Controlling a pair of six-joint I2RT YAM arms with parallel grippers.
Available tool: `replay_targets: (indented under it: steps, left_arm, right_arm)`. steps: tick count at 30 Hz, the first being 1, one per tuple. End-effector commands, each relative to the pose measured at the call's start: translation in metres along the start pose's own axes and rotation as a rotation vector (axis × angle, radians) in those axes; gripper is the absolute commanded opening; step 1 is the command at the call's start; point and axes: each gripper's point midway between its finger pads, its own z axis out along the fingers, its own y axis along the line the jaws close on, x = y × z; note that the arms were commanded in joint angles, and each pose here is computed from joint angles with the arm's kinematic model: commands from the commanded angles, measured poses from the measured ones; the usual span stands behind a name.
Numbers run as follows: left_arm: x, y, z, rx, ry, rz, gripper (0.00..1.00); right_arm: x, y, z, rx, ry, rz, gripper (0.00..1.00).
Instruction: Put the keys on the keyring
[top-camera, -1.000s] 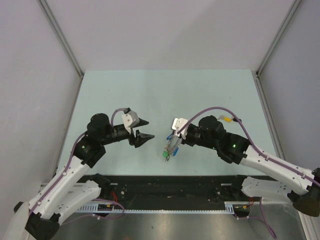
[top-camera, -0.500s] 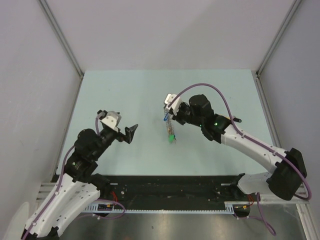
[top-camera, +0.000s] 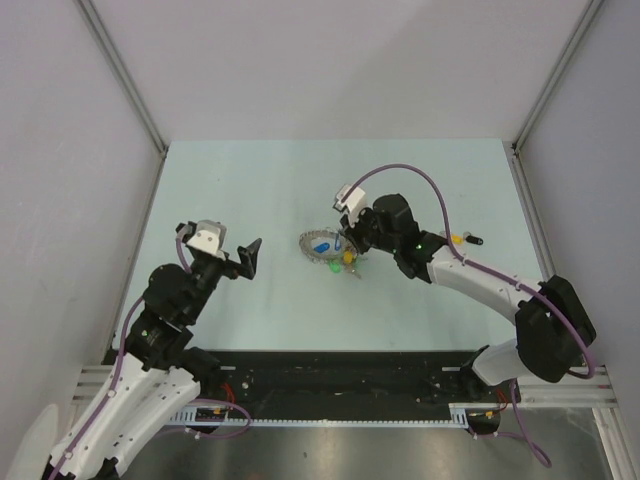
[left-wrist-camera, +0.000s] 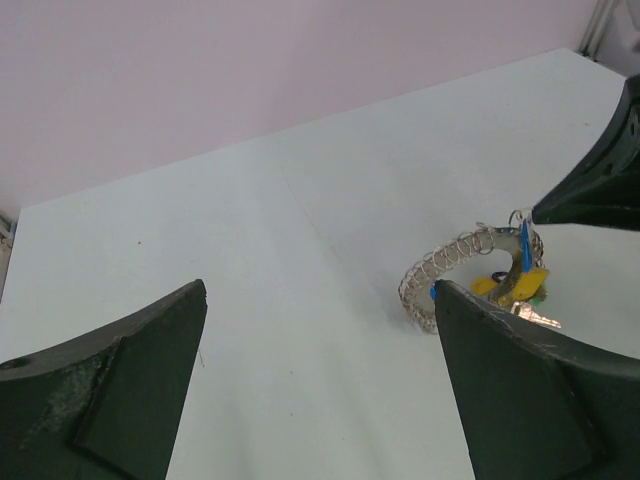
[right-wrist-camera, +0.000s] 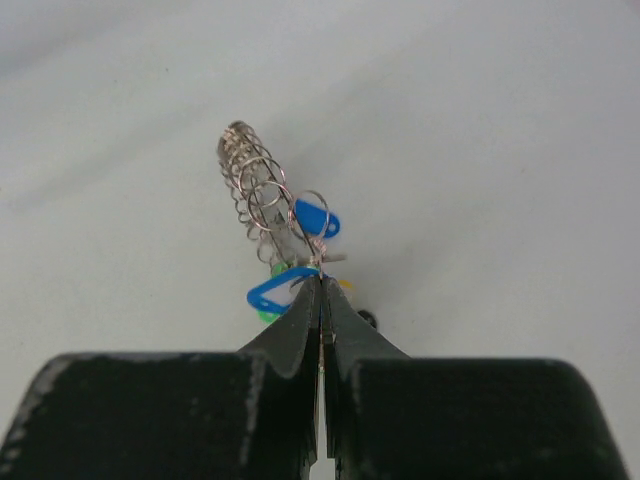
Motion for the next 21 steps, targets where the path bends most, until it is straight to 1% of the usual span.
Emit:
replay_targets:
  steps: [1,3,4,7,8,9,11,12,14,15,16,17,19,20,21]
  left_arm:
    - [-0.012,0.005,-0.002,-0.026,-0.045,-0.030,1.00]
    - [-0.012,0.005,-0.002,-0.026,-0.048,-0.032,1.00]
    - [-0.013,0.005,-0.003,-0.022,-0.054,-0.034,1.00]
    - [-0.015,0.002,-0.004,-0.004,-0.066,-0.037,1.00]
    - [-0.015,0.001,-0.004,0.001,-0.070,-0.035,1.00]
    - [-0.016,0.000,-0.004,0.006,-0.074,-0.036,1.00]
    - [-0.018,-0.002,-0.006,0.017,-0.085,-0.037,1.00]
    - [-0.019,-0.002,-0.006,0.017,-0.094,-0.036,1.00]
    - [-0.021,-0.002,-0.008,0.019,-0.104,-0.039,0.99]
    - [-0.023,-0.002,-0.008,0.019,-0.111,-0.041,1.00]
    - [-0.021,-0.001,-0.008,0.016,-0.107,-0.041,1.00]
    - [-0.022,-0.002,-0.009,0.020,-0.108,-0.041,1.00]
    - [-0.022,-0.002,-0.010,0.020,-0.108,-0.042,1.00]
    - [-0.023,-0.002,-0.011,0.025,-0.111,-0.043,1.00]
    - [-0.023,-0.002,-0.012,0.026,-0.114,-0.043,1.00]
  right_arm:
    - [0.012,0.001,-0.015,0.038,-0.016,0.109,0.00]
    - [0.022,0.003,-0.023,0.048,-0.003,0.140,0.00]
    - [0.040,0.007,-0.026,0.051,0.034,0.170,0.00]
    - [0.058,0.008,-0.034,0.079,0.061,0.212,0.03]
    - [0.073,0.010,-0.037,0.087,0.087,0.238,0.04]
    - [0.075,0.010,-0.040,0.098,0.086,0.254,0.05]
    - [0.093,0.008,-0.045,0.135,0.115,0.290,0.07]
    - [0.094,0.006,-0.049,0.151,0.111,0.294,0.08]
    - [0.105,0.004,-0.054,0.188,0.121,0.354,0.10]
    - [0.106,-0.007,-0.060,0.255,0.108,0.370,0.11]
    - [0.107,-0.009,-0.063,0.275,0.103,0.388,0.13]
    - [0.108,-0.011,-0.066,0.290,0.099,0.404,0.21]
    - [0.105,-0.017,-0.076,0.337,0.083,0.444,0.30]
    - [0.103,-0.018,-0.080,0.345,0.077,0.455,0.36]
    - [0.102,-0.017,-0.083,0.353,0.070,0.477,0.40]
